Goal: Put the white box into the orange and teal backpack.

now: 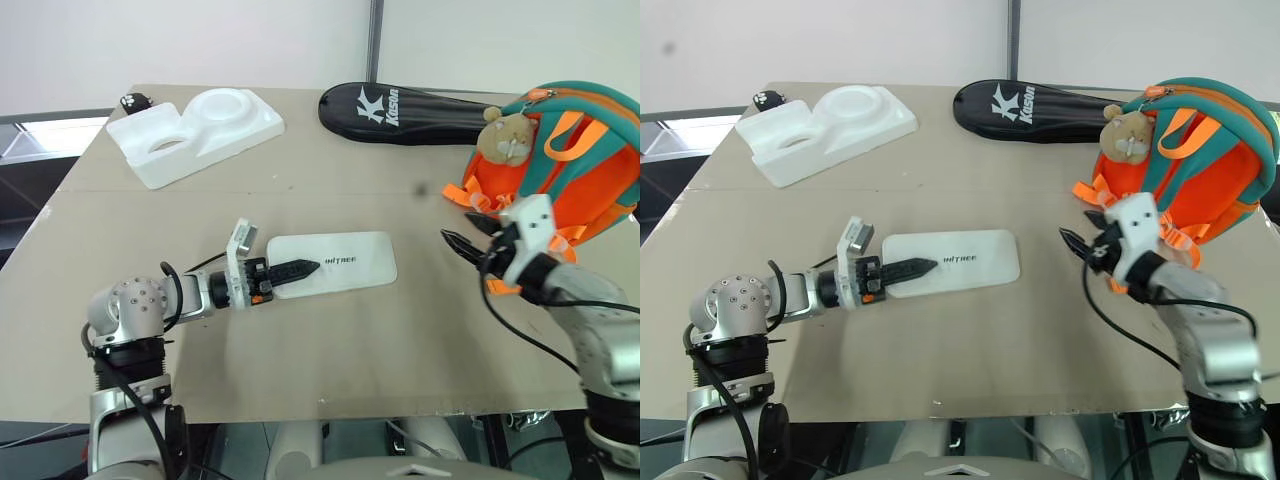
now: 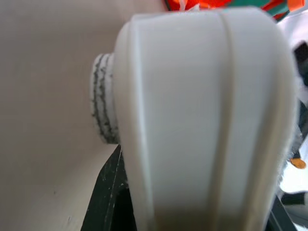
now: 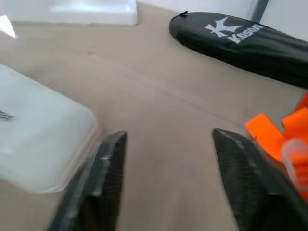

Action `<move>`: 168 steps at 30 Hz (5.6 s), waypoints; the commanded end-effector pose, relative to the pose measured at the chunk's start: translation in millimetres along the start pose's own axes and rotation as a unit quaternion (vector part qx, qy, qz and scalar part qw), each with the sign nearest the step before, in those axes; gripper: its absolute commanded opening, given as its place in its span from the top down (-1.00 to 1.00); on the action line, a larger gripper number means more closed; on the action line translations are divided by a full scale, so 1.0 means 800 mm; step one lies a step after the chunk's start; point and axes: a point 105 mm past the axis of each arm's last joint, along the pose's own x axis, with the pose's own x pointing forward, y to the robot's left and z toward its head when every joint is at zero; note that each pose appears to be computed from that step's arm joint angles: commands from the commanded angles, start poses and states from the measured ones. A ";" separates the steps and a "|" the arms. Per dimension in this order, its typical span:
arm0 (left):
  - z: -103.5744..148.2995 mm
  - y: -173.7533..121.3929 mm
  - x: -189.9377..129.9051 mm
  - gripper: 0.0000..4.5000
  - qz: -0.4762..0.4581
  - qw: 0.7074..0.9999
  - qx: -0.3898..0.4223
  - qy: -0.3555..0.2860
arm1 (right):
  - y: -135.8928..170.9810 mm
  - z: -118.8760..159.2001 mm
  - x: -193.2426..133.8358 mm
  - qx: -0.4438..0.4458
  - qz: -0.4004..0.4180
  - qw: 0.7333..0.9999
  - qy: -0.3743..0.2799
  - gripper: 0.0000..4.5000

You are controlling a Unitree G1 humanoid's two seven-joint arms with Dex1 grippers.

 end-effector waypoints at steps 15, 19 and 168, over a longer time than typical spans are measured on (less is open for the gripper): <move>0.043 -0.031 0.013 0.56 -0.023 0.992 0.093 -0.087 | -0.158 0.059 0.031 0.035 -0.314 0.948 -0.032 -0.74; 0.046 -0.030 0.008 0.56 -0.014 0.989 0.100 -0.107 | -0.165 0.070 0.039 -0.013 -0.325 0.944 -0.046 0.09; 0.058 -0.022 -0.011 0.08 0.064 0.917 0.333 -0.211 | -0.024 0.089 0.018 -0.068 -0.018 0.993 -0.094 0.17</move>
